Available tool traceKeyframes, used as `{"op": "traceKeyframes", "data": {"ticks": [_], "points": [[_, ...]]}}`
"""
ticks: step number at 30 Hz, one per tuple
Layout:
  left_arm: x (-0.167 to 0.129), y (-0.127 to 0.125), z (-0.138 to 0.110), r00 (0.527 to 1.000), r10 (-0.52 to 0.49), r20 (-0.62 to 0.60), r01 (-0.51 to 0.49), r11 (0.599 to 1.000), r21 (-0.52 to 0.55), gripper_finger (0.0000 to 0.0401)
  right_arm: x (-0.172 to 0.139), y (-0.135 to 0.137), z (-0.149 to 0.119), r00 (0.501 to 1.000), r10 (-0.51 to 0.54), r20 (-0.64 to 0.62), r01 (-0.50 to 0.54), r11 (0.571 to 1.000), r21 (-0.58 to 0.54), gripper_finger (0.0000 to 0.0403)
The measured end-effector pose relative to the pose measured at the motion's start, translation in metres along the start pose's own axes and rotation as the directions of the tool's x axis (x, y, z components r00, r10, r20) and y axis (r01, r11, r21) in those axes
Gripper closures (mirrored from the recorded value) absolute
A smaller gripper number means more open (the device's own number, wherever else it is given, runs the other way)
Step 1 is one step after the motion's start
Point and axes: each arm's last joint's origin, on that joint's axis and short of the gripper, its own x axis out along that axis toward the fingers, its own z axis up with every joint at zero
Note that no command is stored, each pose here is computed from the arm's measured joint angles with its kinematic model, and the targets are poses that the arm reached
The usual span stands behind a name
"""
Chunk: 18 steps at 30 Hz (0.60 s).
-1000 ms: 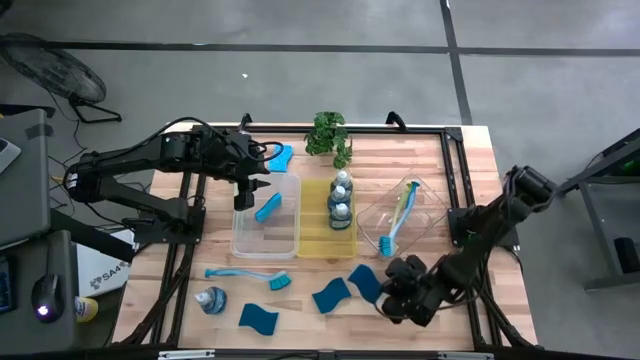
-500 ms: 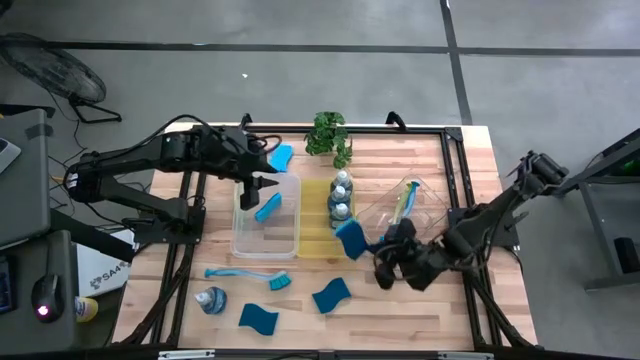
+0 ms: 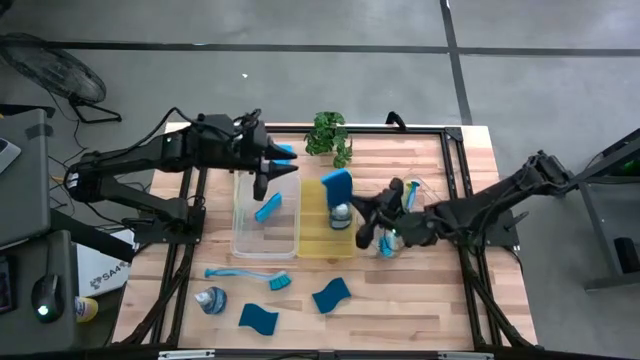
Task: Pick & Place Kitchen Sink Supplies
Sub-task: Put the blue sponge into the white bin
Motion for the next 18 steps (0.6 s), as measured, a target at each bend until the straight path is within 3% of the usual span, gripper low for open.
{"op": "traceKeyframes", "data": {"ticks": [8,14,18], "points": [[0.017,0.0,0.005,0.998,-0.008,0.07,0.009,1.0,-0.021,0.0266,0.022,-0.016,0.021,0.992,-0.066,0.112,0.071,0.997,-0.041,0.0402],[0.036,0.0,0.006,0.994,0.0,0.114,0.005,0.999,-0.043,0.0266,0.034,-0.026,0.03,0.989,-0.038,0.142,0.05,0.996,-0.08,0.0402],[0.048,0.002,0.003,0.992,0.055,0.114,-0.05,0.997,-0.051,0.0266,0.037,-0.029,0.032,0.989,-0.031,0.148,0.046,0.994,-0.104,0.0402]]}}
